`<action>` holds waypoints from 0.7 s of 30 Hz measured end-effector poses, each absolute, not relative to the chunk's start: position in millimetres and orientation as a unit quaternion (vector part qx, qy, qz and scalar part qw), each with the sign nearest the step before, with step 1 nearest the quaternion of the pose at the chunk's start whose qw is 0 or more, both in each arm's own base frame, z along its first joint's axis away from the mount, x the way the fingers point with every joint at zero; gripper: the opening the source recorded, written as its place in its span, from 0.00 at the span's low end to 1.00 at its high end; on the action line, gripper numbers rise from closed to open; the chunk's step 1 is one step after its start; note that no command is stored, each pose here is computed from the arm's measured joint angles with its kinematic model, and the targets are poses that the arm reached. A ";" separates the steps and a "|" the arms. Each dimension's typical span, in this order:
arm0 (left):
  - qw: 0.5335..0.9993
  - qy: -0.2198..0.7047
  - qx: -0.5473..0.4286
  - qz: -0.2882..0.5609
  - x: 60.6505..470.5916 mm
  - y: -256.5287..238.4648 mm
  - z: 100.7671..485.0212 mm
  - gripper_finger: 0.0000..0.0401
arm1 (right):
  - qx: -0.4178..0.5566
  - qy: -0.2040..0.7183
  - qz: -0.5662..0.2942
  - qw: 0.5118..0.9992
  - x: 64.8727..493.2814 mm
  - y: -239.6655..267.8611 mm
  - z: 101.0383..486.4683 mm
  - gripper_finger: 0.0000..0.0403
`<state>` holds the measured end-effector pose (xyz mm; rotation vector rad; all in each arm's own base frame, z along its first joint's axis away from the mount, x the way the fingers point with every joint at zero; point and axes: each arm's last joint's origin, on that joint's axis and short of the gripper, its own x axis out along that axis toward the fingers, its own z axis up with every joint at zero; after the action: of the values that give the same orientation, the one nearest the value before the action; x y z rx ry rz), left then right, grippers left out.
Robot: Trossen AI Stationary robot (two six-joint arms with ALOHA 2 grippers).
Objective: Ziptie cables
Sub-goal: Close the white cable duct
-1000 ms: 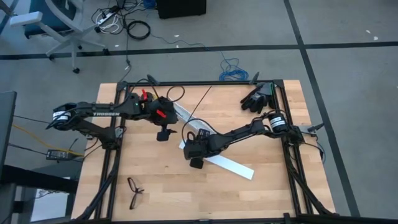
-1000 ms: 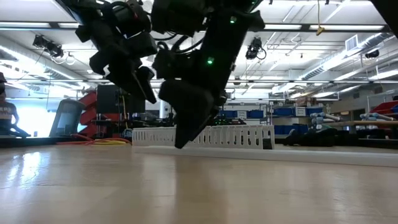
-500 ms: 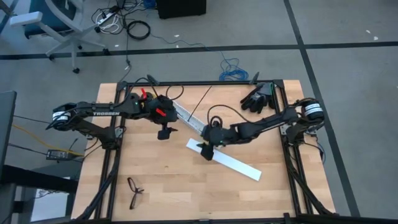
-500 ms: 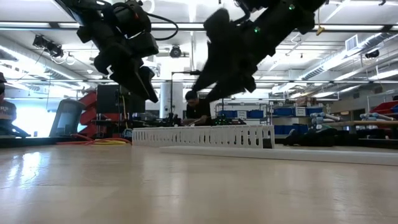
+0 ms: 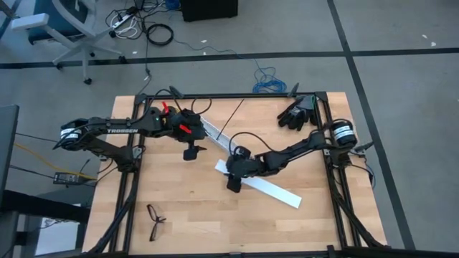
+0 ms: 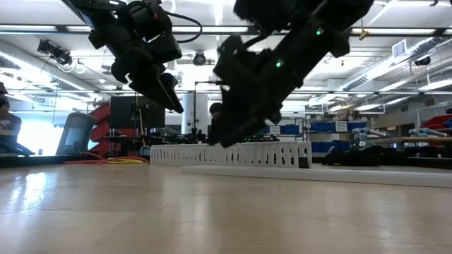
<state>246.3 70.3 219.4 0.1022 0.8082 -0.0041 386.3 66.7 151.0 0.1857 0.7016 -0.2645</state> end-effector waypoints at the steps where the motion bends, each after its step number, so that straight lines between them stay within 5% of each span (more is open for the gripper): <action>1: 0.919 0.392 0.050 -0.002 246.4 70.3 219.6 0.75 | 0.090 0.346 -0.133 0.924 388.7 65.1 148.1 0.59; 21: 0.919 0.390 0.051 -0.001 246.7 70.4 219.8 0.75 | 0.115 0.409 -0.130 0.896 387.3 64.5 126.2 0.57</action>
<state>246.7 70.4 219.8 0.1039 0.8021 -0.0023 387.3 64.5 126.2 0.2373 0.8468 -0.2699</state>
